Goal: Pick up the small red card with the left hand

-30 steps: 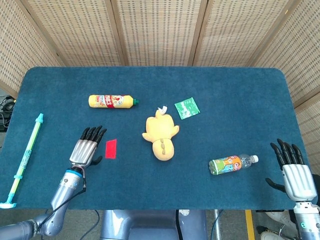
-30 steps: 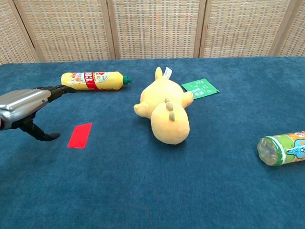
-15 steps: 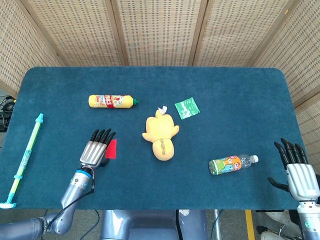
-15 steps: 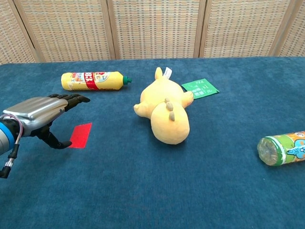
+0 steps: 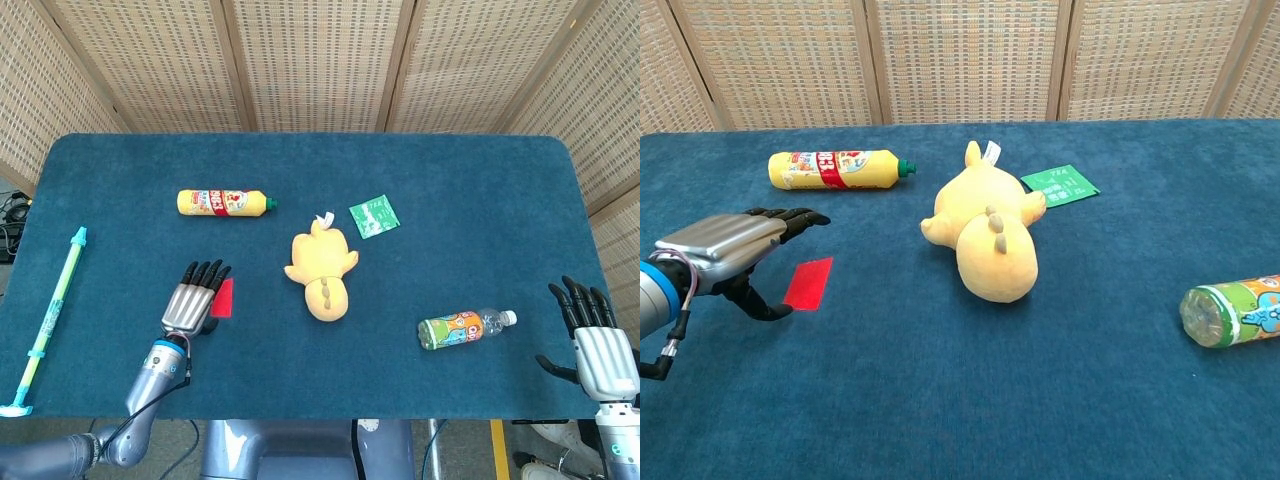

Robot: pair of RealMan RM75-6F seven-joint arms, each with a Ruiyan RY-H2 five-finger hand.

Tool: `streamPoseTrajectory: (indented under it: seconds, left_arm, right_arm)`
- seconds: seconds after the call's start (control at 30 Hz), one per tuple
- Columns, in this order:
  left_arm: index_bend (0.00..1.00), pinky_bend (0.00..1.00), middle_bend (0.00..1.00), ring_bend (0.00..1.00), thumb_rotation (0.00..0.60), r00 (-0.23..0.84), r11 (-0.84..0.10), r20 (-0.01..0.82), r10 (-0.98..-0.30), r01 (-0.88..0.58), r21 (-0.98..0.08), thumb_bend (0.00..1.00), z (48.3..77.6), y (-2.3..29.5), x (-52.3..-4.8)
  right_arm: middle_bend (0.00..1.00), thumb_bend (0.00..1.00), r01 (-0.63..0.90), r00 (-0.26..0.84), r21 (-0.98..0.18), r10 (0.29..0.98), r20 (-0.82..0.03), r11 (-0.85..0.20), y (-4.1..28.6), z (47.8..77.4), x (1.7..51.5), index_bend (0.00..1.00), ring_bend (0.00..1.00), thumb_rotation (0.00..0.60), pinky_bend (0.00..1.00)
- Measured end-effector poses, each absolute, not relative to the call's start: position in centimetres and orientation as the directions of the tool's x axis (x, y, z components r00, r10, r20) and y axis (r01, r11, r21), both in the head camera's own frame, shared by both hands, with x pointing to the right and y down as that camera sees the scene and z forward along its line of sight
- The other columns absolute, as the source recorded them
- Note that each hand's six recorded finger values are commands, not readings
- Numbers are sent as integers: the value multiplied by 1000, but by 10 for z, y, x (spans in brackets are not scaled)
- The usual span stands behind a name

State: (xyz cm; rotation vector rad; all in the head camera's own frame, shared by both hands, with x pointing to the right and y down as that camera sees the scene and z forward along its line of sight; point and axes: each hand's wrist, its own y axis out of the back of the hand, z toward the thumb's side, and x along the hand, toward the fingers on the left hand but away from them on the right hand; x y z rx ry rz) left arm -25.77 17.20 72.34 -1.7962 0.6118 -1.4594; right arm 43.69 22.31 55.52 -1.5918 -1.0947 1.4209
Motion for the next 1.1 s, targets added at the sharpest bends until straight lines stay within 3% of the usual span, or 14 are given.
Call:
streamPoseTrajectory:
  seconds: [0.4, 0.5, 0.67, 0.83, 1.1]
  left_arm:
    - [0, 0, 0, 0, 600, 238, -633, 640, -730, 117, -765, 336, 737, 174, -252]
    - [0, 0, 0, 0, 600, 237, -628, 638, -733, 125, -768, 433, 740, 172, -250]
    - [0, 0, 0, 0, 600, 234, -605, 619, -750, 136, -784, 683, 742, 167, -247]
    - [0, 0, 0, 0, 600, 225, -593, 605, -764, 125, -795, 802, 741, 163, -248]
    - [0, 0, 0, 0, 600, 241, -612, 601, -762, 37, -790, 753, 732, 164, -250]
  right_arm:
    - [0, 0, 148, 29, -915, 926, -375, -375, 223, 554, 439, 0, 0, 600, 0]
    - [0, 0, 156, 34, -912, 925, -378, -379, 223, 554, 438, 0, 0, 600, 0]
    - [0, 0, 158, 33, -910, 923, -383, -384, 222, 555, 439, 0, 0, 600, 0]
    - [0, 0, 160, 31, -909, 923, -384, -384, 222, 555, 439, 0, 0, 600, 0]
    - [0, 0, 160, 34, -910, 923, -383, -384, 223, 554, 438, 0, 0, 600, 0]
